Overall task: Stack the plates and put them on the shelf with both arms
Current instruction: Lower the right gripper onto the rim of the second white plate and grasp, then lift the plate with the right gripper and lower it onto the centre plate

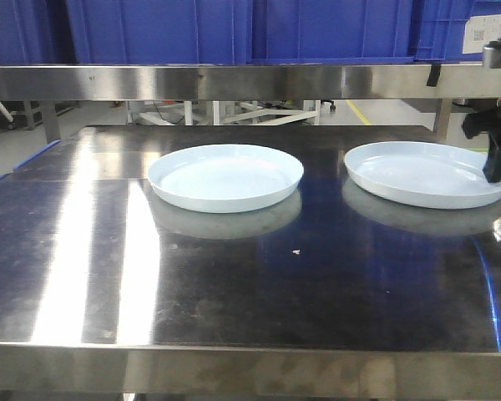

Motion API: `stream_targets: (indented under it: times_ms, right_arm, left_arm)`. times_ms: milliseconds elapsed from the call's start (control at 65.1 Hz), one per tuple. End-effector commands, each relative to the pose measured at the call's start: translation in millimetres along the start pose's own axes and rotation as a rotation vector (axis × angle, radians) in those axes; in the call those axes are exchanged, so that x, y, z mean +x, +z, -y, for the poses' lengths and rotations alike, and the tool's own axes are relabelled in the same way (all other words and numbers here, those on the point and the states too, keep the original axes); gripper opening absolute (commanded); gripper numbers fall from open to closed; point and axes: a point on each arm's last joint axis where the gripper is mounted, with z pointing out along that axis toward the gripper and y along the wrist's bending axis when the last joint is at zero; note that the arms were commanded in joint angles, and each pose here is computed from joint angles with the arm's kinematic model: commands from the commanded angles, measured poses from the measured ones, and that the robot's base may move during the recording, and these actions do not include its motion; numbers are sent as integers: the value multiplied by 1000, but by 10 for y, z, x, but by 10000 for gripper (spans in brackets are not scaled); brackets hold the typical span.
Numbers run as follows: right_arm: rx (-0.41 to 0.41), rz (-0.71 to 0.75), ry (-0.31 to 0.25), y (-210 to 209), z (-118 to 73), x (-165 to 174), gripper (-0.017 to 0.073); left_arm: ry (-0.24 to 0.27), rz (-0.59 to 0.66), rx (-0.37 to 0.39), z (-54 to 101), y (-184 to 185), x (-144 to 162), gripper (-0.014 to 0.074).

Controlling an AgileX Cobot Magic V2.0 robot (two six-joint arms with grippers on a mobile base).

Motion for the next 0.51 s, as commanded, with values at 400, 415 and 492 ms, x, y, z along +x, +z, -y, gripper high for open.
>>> stream_targets:
  times_ms: [400, 415, 492]
  right_arm:
    - [19, 113, -11, -257, 73, -201, 169]
    - [19, 113, -11, -257, 73, -201, 135]
    - [19, 119, -11, -267, 73, -206, 52]
  left_arm:
    - [-2, 112, -13, -14, -21, -176, 100]
    - [-2, 112, -13, -14, -21, -176, 100]
    - [-2, 112, -13, -14, -21, -176, 100]
